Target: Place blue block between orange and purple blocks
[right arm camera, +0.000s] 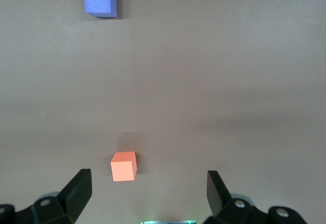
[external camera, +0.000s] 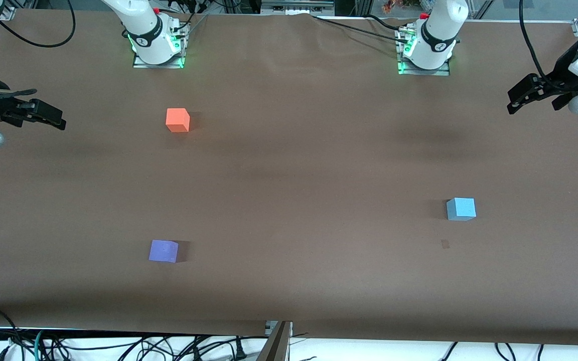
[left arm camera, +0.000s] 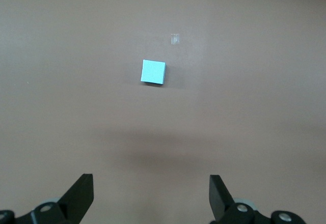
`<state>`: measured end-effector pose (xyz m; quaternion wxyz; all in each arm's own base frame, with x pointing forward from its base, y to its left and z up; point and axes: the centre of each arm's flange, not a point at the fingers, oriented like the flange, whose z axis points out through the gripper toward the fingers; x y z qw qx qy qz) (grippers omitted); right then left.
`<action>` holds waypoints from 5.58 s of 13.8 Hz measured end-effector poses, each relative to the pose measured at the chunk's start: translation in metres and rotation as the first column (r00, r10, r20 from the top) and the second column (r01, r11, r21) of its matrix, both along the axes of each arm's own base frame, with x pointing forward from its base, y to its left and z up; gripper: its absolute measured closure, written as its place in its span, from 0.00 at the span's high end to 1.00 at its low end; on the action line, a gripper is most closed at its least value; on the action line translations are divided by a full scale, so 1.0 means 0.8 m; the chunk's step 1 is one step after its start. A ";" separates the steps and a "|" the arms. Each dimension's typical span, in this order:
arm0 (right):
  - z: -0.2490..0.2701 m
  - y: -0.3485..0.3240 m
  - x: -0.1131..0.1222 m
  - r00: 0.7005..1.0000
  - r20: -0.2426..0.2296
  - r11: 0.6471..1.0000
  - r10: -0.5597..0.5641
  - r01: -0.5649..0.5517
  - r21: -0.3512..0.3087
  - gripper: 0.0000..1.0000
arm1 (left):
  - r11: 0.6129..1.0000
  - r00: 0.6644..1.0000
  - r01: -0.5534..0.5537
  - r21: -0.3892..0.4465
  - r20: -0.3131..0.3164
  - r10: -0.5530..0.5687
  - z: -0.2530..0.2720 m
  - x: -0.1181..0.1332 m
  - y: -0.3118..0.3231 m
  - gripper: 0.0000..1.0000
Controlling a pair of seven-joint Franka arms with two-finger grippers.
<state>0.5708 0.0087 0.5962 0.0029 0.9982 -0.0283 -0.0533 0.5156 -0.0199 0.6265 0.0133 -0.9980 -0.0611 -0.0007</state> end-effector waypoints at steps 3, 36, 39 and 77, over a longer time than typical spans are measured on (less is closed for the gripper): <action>0.000 -0.001 0.000 1.000 0.000 1.000 -0.001 0.001 0.000 1.00 | 1.000 1.000 -0.012 0.000 -0.004 0.012 -0.003 0.001 0.008 1.00; 0.001 -0.003 0.002 1.000 0.013 1.000 -0.005 0.005 0.000 1.00 | 0.999 0.998 -0.048 0.008 -0.031 0.048 -0.024 0.011 0.007 1.00; 0.001 -0.003 0.002 1.000 0.014 1.000 -0.005 0.005 0.000 1.00 | 0.999 0.998 -0.048 0.008 -0.030 0.048 -0.024 0.011 0.007 1.00; 0.002 -0.012 0.022 0.997 0.074 1.000 -0.017 0.017 0.000 1.00 | 0.997 0.994 0.072 0.017 -0.080 -0.071 -0.499 0.181 0.041 1.00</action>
